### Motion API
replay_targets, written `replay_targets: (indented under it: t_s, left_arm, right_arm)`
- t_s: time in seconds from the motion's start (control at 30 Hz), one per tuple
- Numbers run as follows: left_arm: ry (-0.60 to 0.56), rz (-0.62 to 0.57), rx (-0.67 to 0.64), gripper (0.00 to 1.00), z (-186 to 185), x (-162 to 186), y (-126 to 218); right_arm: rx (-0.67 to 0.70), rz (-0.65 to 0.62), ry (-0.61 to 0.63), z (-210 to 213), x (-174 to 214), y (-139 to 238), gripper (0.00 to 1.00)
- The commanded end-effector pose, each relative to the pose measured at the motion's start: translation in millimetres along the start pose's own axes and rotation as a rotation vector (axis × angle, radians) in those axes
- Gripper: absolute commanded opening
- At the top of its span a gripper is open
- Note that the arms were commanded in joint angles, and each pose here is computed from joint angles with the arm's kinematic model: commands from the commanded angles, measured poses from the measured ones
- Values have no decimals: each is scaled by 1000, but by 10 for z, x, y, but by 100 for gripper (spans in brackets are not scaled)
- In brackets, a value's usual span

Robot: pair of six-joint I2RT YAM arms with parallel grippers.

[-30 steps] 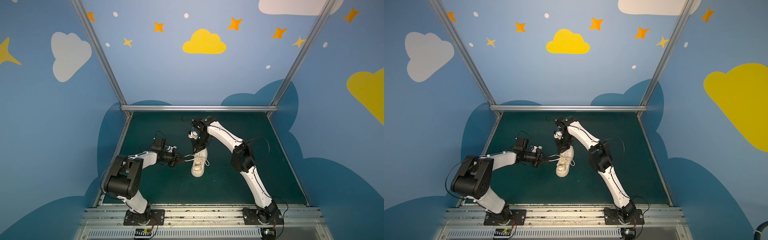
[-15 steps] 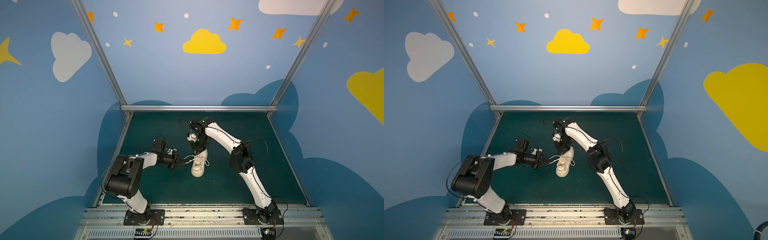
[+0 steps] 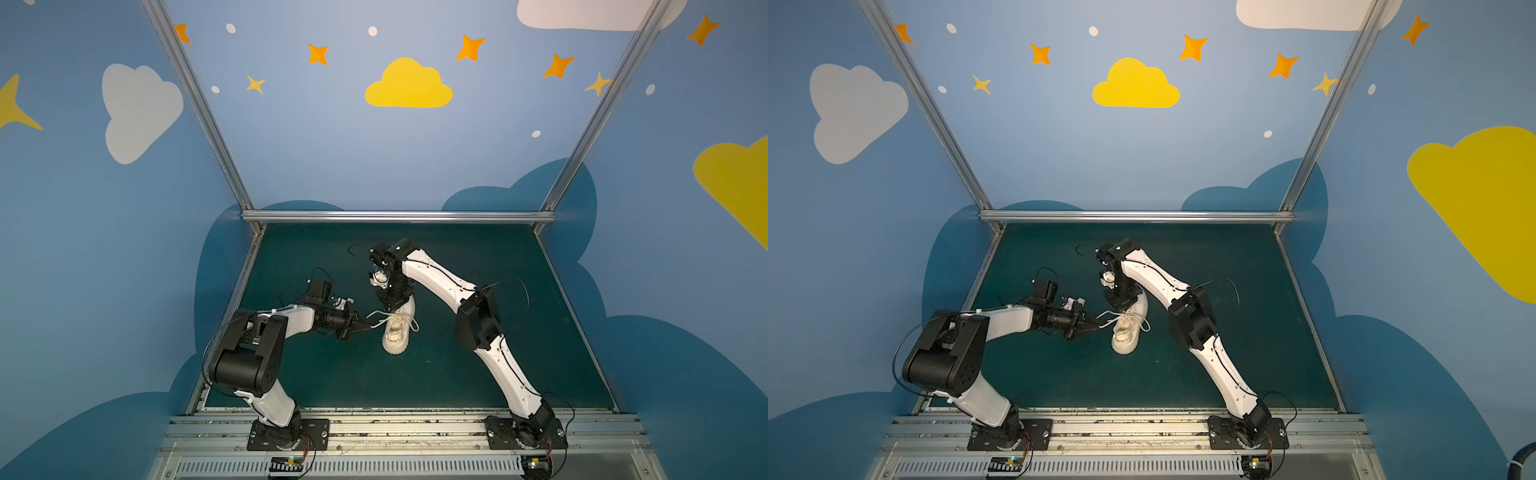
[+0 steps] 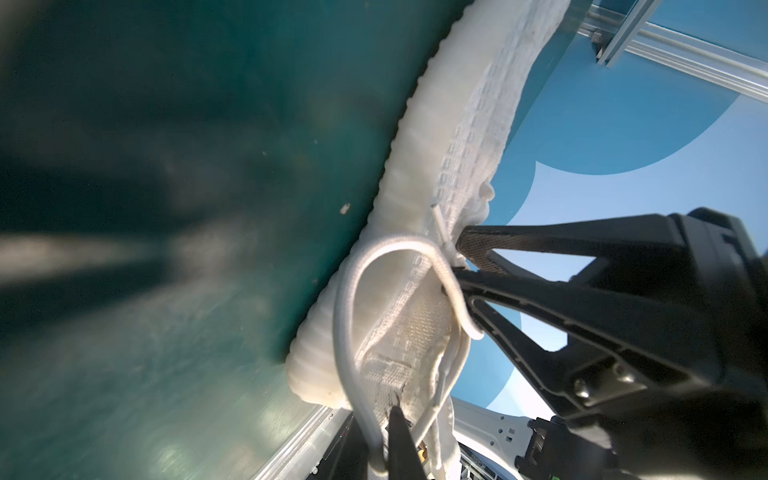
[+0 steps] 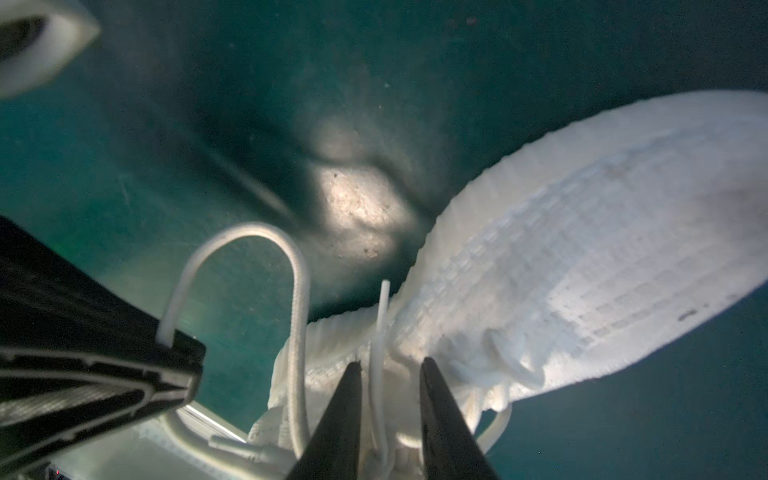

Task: Tie the shoes
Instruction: 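Hold the lace loop with the right gripper while the left holds the other lace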

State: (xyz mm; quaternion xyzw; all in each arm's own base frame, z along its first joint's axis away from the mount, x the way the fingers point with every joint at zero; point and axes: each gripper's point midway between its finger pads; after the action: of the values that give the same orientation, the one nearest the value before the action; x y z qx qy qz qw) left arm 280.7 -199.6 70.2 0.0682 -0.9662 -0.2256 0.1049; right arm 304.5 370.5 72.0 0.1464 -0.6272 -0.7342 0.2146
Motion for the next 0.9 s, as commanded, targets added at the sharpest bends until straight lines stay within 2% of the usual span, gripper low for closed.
replay_targets:
  t_s: [0.0, 0.33, 0.53, 0.57, 0.63, 0.67, 0.77, 0.87]
  left_arm:
    - [-27, -7, 4, 12, -54, 9, 64]
    - [-70, -37, 3, 12, -169, -99, 174]
    - [-87, -43, 0, 12, -219, -151, 191]
    - [-93, -44, 2, 12, -234, -162, 195]
    - [-94, -41, 2, 12, -241, -169, 192]
    - [-95, -38, 1, 12, -240, -164, 184]
    - [-85, -32, -2, 12, -207, -131, 183]
    - [-82, -28, -2, 12, -185, -102, 181]
  right_arm:
    - [97, 11, 5, -117, 36, 1, 21]
    - [117, -29, 41, -82, 7, 100, 0]
    - [81, -66, 21, -61, -46, 221, 0]
    - [65, -71, 21, -46, -60, 231, 0]
    - [30, -79, 49, 21, -85, 230, 11]
    - [26, -79, 56, 33, -89, 224, 12]
    - [35, -58, 51, 29, -66, 150, 15]
    - [63, -28, 26, -10, -12, 82, 26]
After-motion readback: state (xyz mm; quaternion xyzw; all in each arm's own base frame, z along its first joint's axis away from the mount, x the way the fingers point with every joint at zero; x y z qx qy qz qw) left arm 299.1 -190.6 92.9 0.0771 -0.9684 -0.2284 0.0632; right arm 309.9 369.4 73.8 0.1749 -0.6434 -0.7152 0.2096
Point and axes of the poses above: each gripper's point midway between its finger pads, its own y axis back along the fingers, its own z axis along the line the jaws close on, x = y × z, and after that the axes turned 13 degrees about -y, right-handed
